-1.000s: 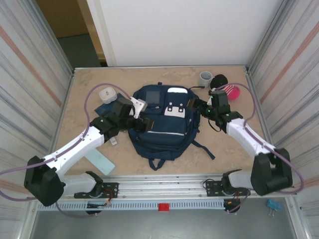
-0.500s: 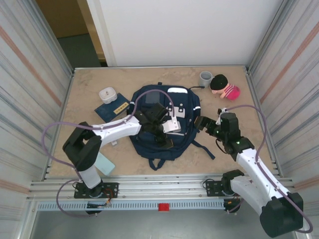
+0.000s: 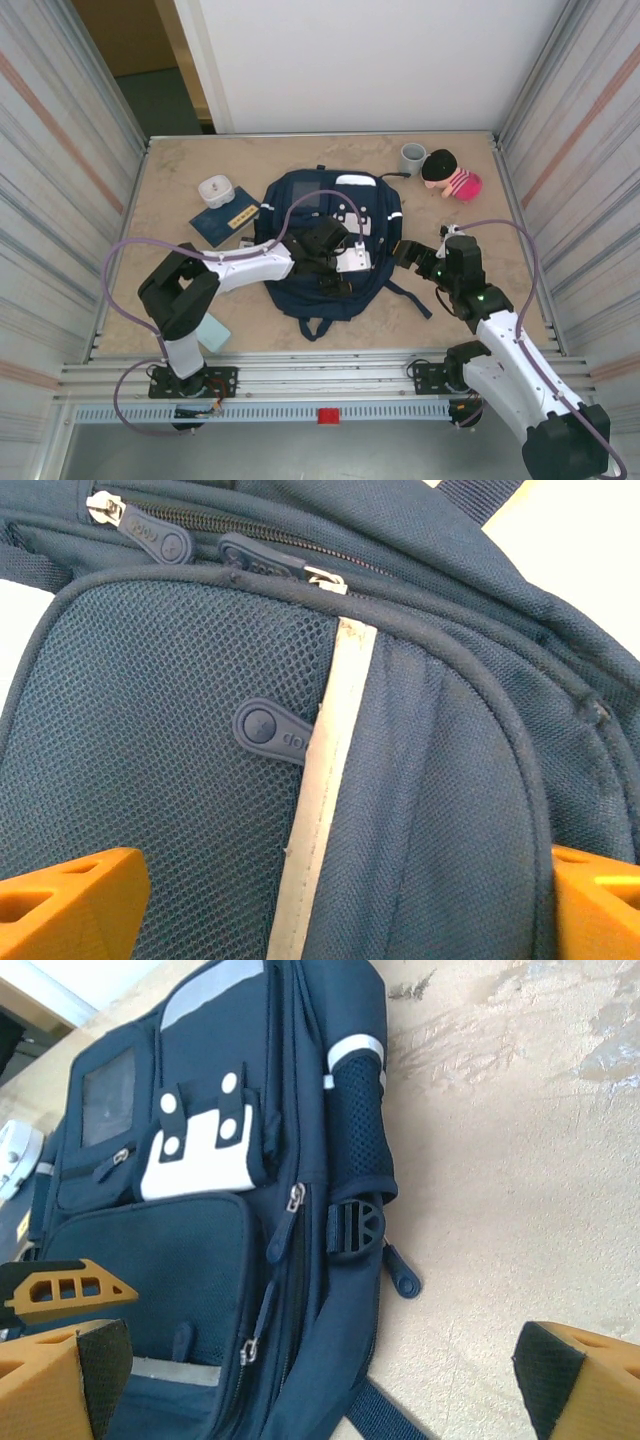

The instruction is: Pack the student bag

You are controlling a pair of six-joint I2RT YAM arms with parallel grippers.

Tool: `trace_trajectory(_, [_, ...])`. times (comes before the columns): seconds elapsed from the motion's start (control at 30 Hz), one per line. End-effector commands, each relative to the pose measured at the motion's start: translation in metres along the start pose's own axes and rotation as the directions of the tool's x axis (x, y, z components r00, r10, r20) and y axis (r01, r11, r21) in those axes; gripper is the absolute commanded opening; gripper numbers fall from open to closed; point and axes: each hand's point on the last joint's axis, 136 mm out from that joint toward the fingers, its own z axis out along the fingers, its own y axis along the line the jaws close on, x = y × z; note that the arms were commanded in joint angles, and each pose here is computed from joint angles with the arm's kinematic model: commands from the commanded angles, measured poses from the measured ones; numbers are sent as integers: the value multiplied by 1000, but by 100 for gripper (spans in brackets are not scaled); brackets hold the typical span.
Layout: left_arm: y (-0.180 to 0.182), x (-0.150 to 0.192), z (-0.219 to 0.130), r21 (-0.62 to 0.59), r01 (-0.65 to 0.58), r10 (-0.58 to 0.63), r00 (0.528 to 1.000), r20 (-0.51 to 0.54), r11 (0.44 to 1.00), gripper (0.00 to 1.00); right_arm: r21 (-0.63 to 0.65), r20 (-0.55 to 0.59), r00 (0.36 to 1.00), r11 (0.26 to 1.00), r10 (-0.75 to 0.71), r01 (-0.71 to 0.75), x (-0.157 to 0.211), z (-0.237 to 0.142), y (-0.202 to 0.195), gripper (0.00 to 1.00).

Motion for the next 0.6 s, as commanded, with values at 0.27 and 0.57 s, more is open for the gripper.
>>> trace_trajectory(0.27, [14,20,12,-154,-141,134,990,-51,978,52,89,-28,998,995,49,-46,1,5,-12,99])
trace_trajectory(0.57, [5,-38,-69,44,-65,57,983,176,997,0,-62,-131,974,982,-184,177,15,27,12,99])
